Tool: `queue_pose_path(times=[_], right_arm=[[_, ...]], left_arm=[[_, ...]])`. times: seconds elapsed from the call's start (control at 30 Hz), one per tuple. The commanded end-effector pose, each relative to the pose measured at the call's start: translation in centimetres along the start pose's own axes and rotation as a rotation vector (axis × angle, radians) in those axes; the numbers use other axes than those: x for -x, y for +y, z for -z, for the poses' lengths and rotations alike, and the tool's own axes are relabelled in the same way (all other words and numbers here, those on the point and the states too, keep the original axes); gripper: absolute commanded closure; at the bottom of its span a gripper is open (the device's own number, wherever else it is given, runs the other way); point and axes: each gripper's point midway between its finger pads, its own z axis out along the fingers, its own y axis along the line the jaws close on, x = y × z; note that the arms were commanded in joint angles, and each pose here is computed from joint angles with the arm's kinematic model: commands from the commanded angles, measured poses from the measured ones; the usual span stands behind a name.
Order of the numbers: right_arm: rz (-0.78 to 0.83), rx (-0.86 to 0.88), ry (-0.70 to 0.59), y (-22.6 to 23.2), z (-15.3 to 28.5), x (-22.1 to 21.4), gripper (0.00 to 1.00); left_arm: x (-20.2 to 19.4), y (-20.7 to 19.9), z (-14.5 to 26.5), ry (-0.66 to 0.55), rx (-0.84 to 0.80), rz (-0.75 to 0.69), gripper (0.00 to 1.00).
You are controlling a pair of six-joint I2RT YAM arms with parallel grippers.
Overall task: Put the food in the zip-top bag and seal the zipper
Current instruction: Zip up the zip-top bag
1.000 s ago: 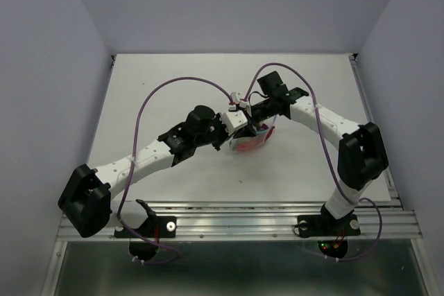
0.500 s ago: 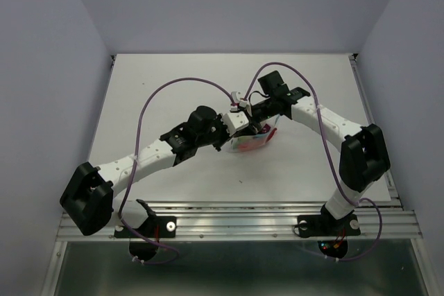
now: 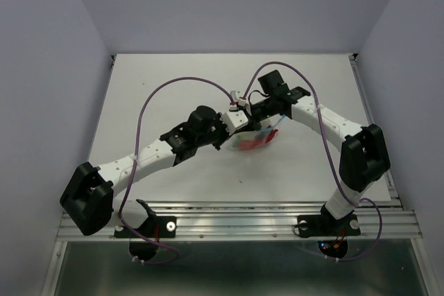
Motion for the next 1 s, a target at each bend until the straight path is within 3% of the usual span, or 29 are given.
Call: queue_pose_path(times=[0.0,0.33,0.8,0.97], right_arm=[[0.114,-0.066,0.027,-1.5,0.5,1.7,0.99],[0.13,-0.199,0.146,-2.6,2.9,0.4,0.99],[0.099,-0.284,0.284,-4.4,6.2,-3.0,0.99],[0.076,-0.338,0.386,-5.3,7.9,-5.1,0.99]], left_arm=[[1.8,1.4,0.7,-0.051,0.083,0.061,1.0],[-1.1,2.3,1.6,-0.012,0.189,0.149,1.0],[-1.6,3.6,2.7,-0.006,0.256,0.167,1.0],[-2.1,4.4,3.2,0.009,0.304,0.177,1.0]])
